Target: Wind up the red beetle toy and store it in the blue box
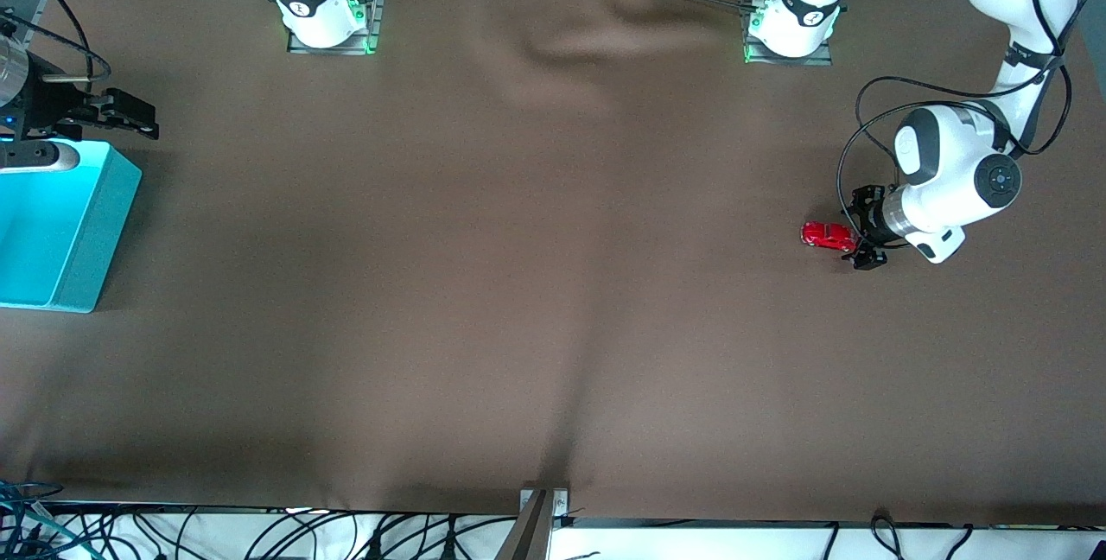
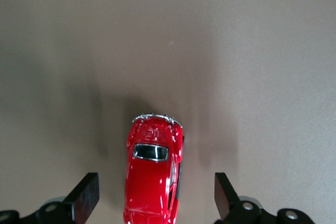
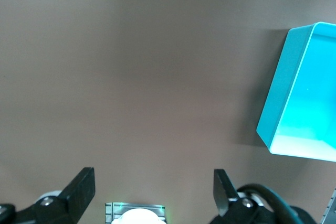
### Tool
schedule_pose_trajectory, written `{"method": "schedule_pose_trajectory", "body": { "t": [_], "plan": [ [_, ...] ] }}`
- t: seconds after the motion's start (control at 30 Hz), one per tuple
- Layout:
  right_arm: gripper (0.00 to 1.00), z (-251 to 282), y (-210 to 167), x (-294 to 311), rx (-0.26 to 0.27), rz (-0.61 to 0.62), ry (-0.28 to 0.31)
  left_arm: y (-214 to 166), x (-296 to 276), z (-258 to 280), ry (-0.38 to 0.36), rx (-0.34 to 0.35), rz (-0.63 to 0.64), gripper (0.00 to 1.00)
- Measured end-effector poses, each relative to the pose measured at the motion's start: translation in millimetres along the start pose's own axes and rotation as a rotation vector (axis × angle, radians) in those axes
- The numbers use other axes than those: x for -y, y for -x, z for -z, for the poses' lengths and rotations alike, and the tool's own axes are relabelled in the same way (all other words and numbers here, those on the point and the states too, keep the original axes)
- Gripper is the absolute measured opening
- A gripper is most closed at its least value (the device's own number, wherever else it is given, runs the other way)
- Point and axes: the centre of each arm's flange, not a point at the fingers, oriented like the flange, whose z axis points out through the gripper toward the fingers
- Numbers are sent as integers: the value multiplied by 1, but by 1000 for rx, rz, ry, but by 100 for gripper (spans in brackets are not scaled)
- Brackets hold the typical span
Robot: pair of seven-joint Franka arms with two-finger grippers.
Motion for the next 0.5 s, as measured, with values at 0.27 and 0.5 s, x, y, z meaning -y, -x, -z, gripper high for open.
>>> {"method": "schedule_pose_trajectory", "body": {
  "t": [0.27,0.5],
  "plan": [
    [100,-11,-4,1,35,-2,-2,7,-2,-13,4,3,8,97],
    [100,-20,-10,1,54,-1,-3,6,-2,-20,-2,4,12,81]
  ]
}}
